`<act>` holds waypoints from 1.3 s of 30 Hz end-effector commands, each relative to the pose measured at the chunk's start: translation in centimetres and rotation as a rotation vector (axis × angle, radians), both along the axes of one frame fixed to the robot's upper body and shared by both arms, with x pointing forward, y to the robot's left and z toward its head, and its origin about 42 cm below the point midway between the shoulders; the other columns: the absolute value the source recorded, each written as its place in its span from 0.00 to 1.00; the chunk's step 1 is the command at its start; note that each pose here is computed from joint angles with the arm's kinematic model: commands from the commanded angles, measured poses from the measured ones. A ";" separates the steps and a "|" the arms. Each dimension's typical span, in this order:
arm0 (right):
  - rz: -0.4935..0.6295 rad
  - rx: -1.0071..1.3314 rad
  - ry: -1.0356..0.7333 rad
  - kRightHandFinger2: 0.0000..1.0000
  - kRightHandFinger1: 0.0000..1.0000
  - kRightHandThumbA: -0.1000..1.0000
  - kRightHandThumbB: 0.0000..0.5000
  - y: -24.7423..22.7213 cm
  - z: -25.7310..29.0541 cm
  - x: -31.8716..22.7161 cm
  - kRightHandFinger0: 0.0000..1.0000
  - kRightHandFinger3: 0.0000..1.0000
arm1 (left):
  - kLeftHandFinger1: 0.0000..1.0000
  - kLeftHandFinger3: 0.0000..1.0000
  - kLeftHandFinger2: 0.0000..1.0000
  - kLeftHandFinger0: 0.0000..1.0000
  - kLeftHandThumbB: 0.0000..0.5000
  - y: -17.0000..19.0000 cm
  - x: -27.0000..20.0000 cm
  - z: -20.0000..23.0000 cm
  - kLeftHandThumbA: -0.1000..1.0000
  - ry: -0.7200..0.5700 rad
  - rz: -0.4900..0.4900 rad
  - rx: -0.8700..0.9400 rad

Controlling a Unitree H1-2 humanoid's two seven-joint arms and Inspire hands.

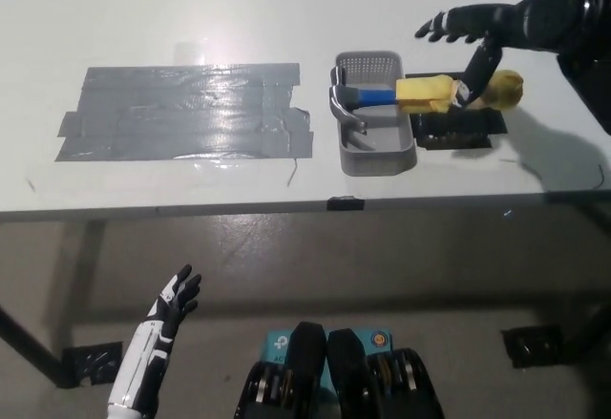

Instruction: The robot picks the hammer placed on top of the gray container with right hand and places it on the grey area of the desk

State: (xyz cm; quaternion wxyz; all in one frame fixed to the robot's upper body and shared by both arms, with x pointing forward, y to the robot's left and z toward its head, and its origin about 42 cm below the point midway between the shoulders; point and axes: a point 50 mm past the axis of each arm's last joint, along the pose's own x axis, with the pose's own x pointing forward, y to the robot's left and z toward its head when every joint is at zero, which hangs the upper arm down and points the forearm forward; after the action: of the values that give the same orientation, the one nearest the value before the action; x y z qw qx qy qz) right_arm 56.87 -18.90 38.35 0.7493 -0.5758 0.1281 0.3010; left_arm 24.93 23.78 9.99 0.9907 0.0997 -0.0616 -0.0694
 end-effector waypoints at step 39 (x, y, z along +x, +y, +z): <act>-0.085 -0.137 -0.042 1.00 1.00 1.00 0.71 2.9 2.5 2.7 1.00 1.00 | 1.00 1.00 1.00 1.00 0.75 0.1 0.1 1.0 1.00 -0.077 -0.040 0.049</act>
State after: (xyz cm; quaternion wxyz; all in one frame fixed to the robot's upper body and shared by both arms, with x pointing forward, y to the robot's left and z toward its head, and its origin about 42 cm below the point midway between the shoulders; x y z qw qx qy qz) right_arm 59.20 -17.14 37.01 0.7123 -0.6219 0.2028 0.2544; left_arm 24.93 23.94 10.12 0.9874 0.1163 -0.0737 -0.0783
